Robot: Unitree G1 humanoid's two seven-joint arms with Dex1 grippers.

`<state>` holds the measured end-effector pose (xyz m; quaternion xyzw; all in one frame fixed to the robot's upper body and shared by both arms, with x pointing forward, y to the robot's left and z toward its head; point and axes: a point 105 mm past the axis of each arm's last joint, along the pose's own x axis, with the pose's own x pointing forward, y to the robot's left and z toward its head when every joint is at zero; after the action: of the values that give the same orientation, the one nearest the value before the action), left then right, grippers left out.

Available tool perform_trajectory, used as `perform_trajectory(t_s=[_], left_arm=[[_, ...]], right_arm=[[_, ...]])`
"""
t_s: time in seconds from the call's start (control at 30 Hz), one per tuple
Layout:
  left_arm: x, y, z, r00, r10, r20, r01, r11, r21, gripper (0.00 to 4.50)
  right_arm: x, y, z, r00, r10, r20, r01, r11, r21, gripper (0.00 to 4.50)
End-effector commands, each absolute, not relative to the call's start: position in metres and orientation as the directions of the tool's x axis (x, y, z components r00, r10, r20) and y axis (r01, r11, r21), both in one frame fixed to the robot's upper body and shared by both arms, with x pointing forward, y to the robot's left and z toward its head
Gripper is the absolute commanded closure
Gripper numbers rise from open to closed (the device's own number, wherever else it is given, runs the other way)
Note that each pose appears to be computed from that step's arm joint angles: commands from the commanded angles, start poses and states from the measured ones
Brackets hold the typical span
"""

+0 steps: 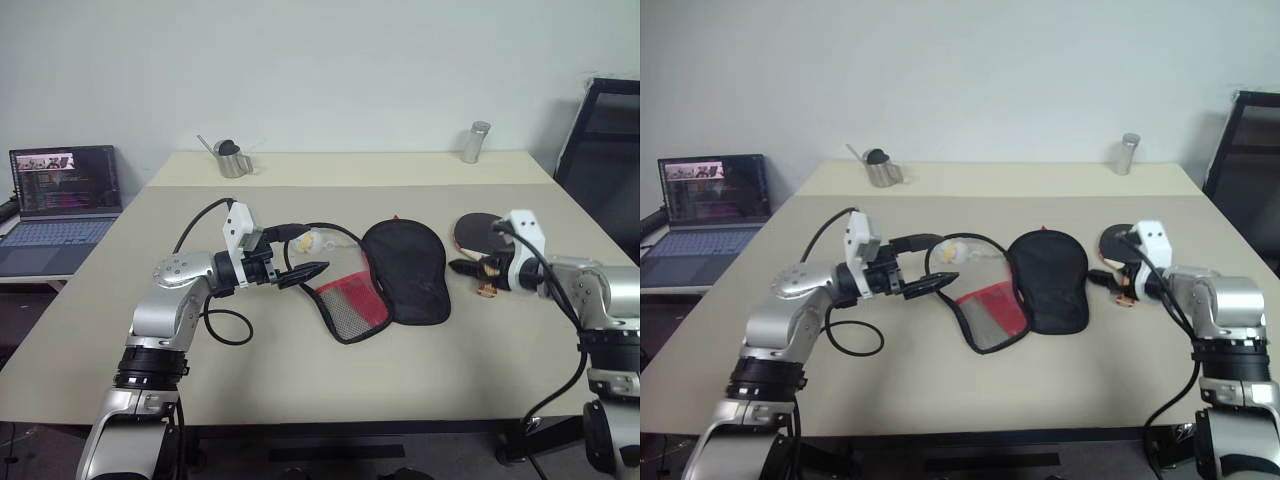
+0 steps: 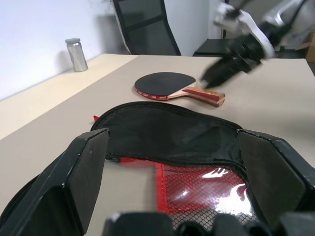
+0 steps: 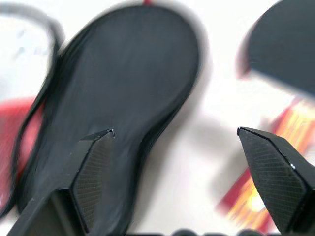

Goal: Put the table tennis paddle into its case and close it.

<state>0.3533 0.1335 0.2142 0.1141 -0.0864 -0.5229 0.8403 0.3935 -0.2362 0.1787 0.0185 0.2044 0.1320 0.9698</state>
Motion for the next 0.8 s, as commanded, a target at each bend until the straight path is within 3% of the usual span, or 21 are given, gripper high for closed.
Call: perform_trajectory(t_s=[0.03,0.23,0.8], left_arm=[[0.355,0.131,0.229,0.43,-0.901,0.052,0.842,0.422,0.336,0.0],[0.356,0.13,0.231,0.428,-0.902,0.052,0.84,0.419,0.343,0.0],[0.356,0.134,0.23,0.451,-0.891,0.056,0.828,0.441,0.347,0.0]], right_arm=[[0.409,-0.262,0.177,0.93,0.084,-0.359,-0.08,0.996,0.026,0.02],[0.423,-0.278,0.16,0.918,-0.062,-0.392,0.062,0.998,-0.012,0.02],[0.436,-0.264,0.125,0.875,-0.074,-0.478,0.056,0.997,-0.052,0.02]])
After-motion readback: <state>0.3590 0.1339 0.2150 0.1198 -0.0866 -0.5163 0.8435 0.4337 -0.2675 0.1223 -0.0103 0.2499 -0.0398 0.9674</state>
